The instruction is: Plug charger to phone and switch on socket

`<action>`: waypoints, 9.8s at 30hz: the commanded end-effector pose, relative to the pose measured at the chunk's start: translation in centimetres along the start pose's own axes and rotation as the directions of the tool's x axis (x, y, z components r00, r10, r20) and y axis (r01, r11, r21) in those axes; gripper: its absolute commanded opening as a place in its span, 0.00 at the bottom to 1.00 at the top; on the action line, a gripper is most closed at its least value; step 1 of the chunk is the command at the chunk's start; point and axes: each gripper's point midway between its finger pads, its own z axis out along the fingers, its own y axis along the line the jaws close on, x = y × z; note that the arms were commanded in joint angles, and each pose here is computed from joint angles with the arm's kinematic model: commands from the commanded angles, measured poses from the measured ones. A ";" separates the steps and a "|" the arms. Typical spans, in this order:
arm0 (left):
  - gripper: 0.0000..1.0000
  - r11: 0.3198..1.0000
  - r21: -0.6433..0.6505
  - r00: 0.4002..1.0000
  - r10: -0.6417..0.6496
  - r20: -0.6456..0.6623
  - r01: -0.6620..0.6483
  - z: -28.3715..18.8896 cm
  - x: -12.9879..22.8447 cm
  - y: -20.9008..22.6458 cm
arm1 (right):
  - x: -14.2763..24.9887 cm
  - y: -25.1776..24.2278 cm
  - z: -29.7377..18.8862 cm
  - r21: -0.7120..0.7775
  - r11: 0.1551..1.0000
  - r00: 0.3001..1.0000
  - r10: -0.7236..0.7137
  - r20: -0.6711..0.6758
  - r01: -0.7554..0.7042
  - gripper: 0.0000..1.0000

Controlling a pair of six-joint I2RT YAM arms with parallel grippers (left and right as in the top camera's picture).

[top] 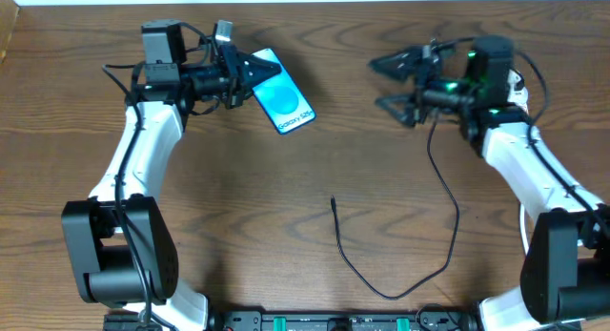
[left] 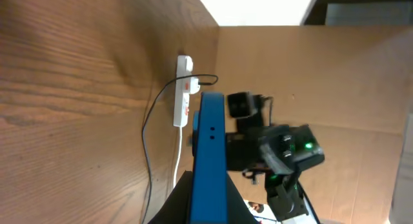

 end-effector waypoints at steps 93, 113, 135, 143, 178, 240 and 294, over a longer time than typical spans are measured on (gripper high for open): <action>0.07 0.993 0.064 0.995 0.098 0.026 -0.099 -3.4 -0.9 -1.4 | 15.0 -21.7 3.2 0.861 0.388 0.923 -0.324 -0.208 0.330 0.21; 0.07 0.992 0.063 0.994 0.109 0.027 -0.110 -3.4 -0.9 -1.4 | 13.5 -22.5 0.7 0.930 0.353 0.966 -0.260 -0.005 0.099 0.37; 0.07 0.992 0.064 0.994 0.109 0.026 -0.110 -3.4 -0.9 -1.4 | 12.7 -23.2 1.7 0.914 0.388 0.974 -0.226 -0.030 0.118 0.03; 0.07 0.992 0.064 0.994 0.108 0.026 -0.110 -3.4 -0.9 -1.4 | 14.6 -21.7 4.8 0.795 0.532 0.956 -0.196 -0.218 0.290 0.01; 0.07 0.991 0.064 0.993 0.112 0.027 -0.114 -3.4 -1.0 -1.4 | 13.9 -6.8 7.9 -0.022 0.963 0.865 -0.249 -0.434 0.267 0.01; 0.07 0.918 0.237 0.945 0.328 -0.003 -0.318 -4.2 -0.8 -7.7 | 15.7 4.8 5.9 -0.554 0.626 0.618 -0.750 -0.235 0.549 0.01; 0.07 0.882 0.271 0.912 0.410 -0.037 -0.385 -0.5 1.2 -9.6 | 14.5 5.6 5.0 -0.565 0.580 0.604 -0.778 -0.172 0.587 0.01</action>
